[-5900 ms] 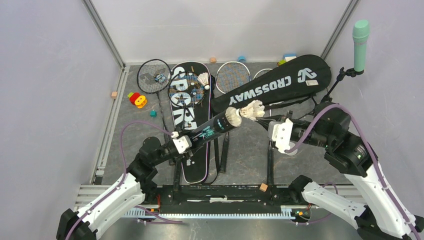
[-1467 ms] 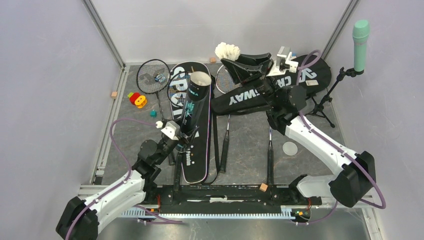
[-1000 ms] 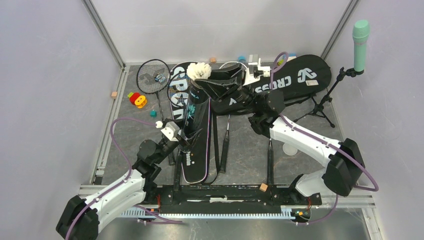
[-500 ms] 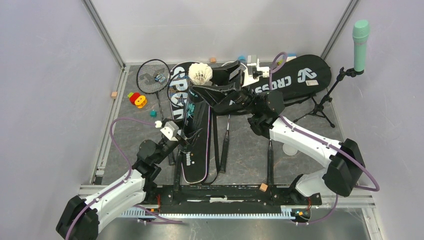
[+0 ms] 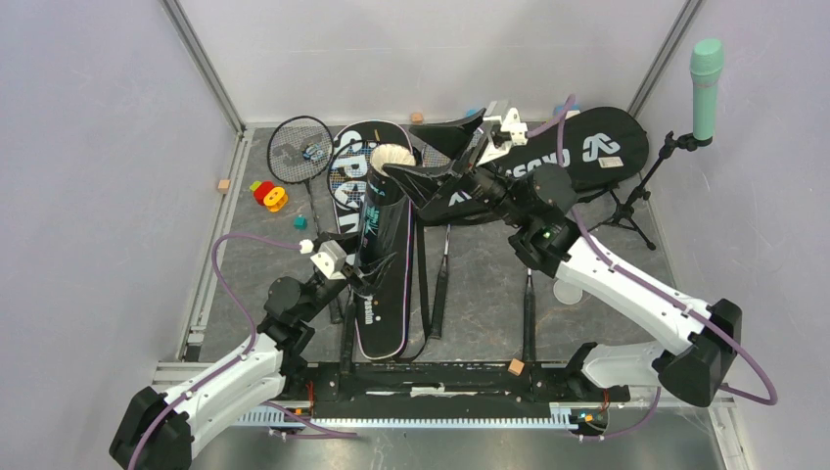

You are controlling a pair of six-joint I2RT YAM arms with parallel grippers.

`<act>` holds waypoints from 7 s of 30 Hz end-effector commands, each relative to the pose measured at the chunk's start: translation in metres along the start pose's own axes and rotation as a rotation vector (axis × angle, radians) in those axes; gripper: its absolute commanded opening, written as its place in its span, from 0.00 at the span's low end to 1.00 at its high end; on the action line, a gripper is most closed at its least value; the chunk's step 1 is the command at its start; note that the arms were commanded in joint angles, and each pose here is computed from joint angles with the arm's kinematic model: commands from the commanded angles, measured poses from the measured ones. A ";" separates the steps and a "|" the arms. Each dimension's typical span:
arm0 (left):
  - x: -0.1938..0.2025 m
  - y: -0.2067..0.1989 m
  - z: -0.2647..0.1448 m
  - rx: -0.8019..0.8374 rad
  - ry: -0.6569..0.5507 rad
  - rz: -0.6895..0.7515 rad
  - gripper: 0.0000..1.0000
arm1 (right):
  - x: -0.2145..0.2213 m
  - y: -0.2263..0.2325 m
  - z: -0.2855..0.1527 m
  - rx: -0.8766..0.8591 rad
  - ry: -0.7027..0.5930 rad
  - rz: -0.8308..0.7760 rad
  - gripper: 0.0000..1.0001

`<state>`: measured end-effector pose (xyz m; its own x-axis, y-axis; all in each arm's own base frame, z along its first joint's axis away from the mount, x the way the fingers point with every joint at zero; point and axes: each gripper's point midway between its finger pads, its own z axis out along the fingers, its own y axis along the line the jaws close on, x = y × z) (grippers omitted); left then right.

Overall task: Pack up the badminton gear
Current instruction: Place the shuttlecock at the shuttle tube, then adjust the lid at the center of the board, then close the lid on the shuttle tube.

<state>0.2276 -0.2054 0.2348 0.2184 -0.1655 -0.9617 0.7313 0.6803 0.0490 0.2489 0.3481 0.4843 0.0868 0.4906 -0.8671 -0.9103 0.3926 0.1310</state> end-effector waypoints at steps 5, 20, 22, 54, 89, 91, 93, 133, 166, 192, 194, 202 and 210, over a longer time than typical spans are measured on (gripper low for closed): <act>-0.015 -0.020 0.003 0.149 -0.014 0.146 0.18 | -0.036 0.004 -0.018 0.025 0.146 -0.214 0.98; 0.003 -0.051 -0.017 0.370 0.073 0.265 0.17 | -0.028 0.006 -0.147 0.047 0.579 -0.482 0.98; 0.004 -0.051 -0.017 0.373 0.075 0.266 0.17 | -0.027 0.010 -0.155 0.018 0.586 -0.498 0.98; 0.001 -0.055 -0.017 0.391 0.063 0.263 0.15 | 0.058 -0.012 -0.110 -0.137 0.854 -0.499 0.98; -0.031 0.070 0.000 -0.384 -0.069 0.059 0.20 | 0.121 -0.175 -0.407 1.499 0.935 -0.218 0.98; -0.029 0.069 0.001 -0.377 -0.064 0.057 0.20 | 0.140 -0.177 -0.424 1.499 0.983 -0.155 0.96; -0.029 0.069 0.001 -0.375 -0.064 0.058 0.20 | 0.161 -0.178 -0.441 1.484 1.028 -0.085 0.92; -0.024 0.065 0.003 -0.344 -0.042 0.076 0.17 | 0.245 -0.174 -0.478 1.306 1.138 0.227 0.35; 0.027 -0.063 -0.006 0.481 0.191 0.196 0.17 | -0.004 0.026 -0.215 -0.152 0.422 0.022 0.00; 0.031 -0.063 -0.004 0.500 0.234 0.185 0.17 | -0.029 0.054 -0.205 -0.273 0.345 0.136 0.00; 0.031 -0.063 -0.003 0.500 0.234 0.184 0.17 | -0.026 0.052 -0.204 -0.274 0.348 0.143 0.00; 0.029 -0.065 -0.002 0.506 0.226 0.178 0.17 | -0.006 0.051 -0.196 -0.317 0.378 0.227 0.00; 0.028 -0.065 -0.002 0.503 0.223 0.175 0.17 | 0.023 0.040 -0.189 -0.258 0.491 0.240 0.00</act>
<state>0.1773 -0.2458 0.1601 0.1548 0.1921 -0.9691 0.9516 0.2347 0.1985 0.1261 0.2252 0.3831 -0.2922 0.1451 -0.9453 -0.9553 0.0031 0.2957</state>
